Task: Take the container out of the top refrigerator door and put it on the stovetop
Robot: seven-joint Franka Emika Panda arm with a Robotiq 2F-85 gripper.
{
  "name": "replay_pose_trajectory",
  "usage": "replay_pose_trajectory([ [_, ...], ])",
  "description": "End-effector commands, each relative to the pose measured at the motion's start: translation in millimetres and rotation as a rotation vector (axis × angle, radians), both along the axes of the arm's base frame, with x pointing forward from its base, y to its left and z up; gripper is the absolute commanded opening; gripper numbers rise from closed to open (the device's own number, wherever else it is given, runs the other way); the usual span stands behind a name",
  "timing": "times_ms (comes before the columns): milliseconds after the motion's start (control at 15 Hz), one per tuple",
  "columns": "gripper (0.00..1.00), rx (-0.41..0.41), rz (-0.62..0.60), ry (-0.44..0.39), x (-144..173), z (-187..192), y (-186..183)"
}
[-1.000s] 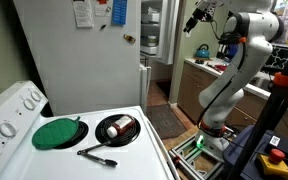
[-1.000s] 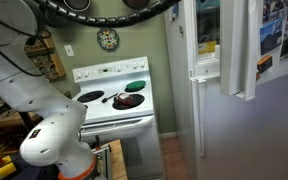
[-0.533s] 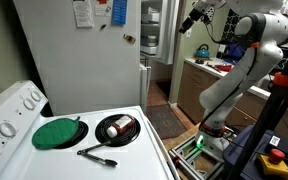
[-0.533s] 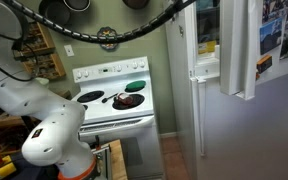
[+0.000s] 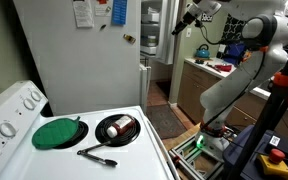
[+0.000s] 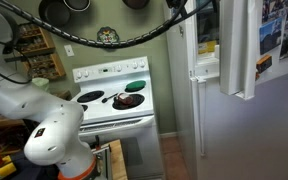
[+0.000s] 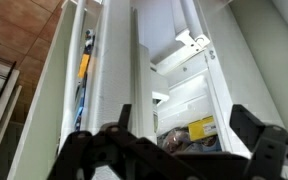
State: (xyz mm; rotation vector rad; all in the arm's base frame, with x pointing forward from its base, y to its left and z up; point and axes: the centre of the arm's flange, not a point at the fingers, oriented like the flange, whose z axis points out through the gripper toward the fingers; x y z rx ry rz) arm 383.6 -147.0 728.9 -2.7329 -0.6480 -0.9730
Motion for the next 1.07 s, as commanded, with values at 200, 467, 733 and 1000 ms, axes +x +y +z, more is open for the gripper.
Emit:
replay_pose_trajectory([
  [200,1.00,-0.033,-0.044,-0.105,24.7,-18.5,1.3],
  [467,1.00,-0.049,-0.105,-0.123,34.1,-18.6,-18.2],
  [733,1.00,-0.068,-0.202,-0.139,44.1,-19.6,-54.3],
  [1000,1.00,-0.114,-0.329,-0.145,49.8,-17.9,-90.7],
])
